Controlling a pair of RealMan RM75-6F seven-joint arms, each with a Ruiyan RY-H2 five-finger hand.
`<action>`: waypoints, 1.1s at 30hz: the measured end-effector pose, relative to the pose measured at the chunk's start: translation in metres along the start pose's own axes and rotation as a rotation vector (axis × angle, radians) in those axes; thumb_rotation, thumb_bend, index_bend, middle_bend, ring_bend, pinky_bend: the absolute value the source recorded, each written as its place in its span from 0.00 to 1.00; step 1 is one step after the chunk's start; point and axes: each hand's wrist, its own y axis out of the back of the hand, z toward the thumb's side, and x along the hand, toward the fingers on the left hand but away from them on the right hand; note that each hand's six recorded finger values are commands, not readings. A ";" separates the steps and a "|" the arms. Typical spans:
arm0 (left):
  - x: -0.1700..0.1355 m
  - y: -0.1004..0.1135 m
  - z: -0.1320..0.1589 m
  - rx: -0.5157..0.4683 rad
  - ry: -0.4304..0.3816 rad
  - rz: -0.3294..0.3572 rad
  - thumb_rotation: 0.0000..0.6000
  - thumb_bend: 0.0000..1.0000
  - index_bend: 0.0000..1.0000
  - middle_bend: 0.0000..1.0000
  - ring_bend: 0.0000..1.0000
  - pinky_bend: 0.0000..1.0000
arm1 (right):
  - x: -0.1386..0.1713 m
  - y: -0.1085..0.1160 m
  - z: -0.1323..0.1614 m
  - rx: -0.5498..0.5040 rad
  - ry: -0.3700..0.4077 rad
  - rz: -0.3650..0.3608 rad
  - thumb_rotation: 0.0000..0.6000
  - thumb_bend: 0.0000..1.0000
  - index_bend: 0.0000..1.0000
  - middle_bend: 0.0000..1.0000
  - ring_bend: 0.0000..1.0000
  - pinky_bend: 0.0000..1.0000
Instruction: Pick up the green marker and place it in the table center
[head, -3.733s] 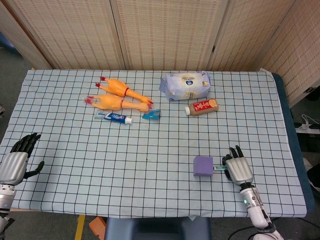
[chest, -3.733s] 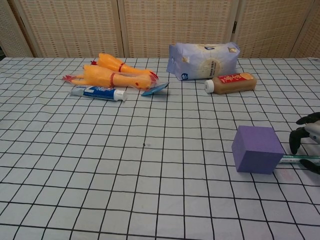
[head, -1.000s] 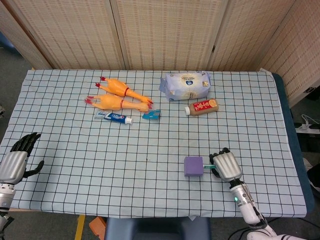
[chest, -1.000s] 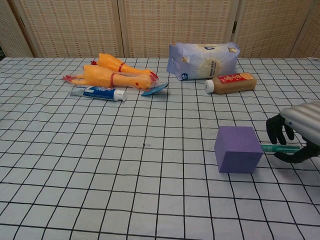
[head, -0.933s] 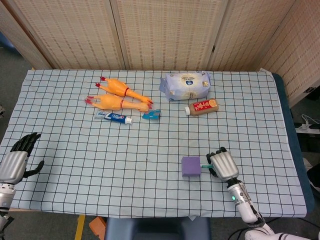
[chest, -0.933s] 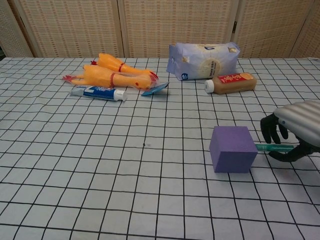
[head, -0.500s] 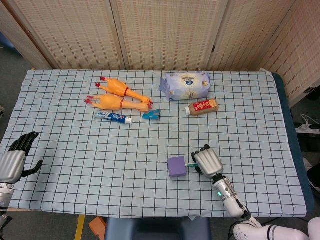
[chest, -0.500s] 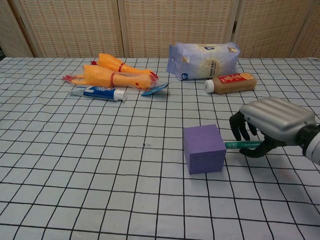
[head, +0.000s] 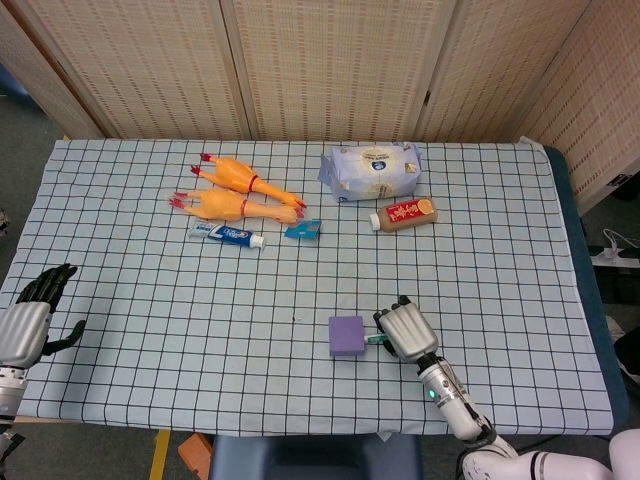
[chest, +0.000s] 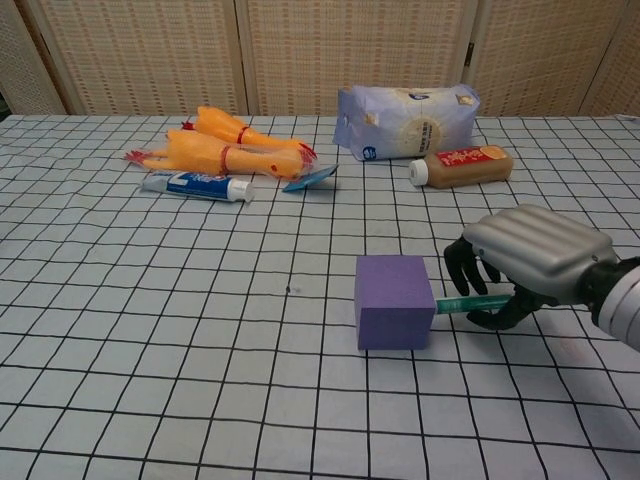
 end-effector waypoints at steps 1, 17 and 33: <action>0.000 0.000 0.000 -0.002 0.000 0.001 1.00 0.38 0.00 0.00 0.00 0.11 | -0.003 0.001 0.003 -0.002 0.005 -0.003 1.00 0.44 0.98 0.80 0.51 0.31; 0.000 0.001 -0.001 -0.013 -0.005 -0.002 1.00 0.38 0.00 0.00 0.00 0.12 | -0.033 0.009 0.051 0.015 0.091 -0.008 1.00 0.44 0.98 0.80 0.51 0.31; 0.000 0.002 -0.002 -0.028 -0.008 -0.008 1.00 0.38 0.00 0.00 0.00 0.12 | -0.067 0.023 0.108 -0.001 0.154 -0.030 1.00 0.44 0.98 0.80 0.51 0.31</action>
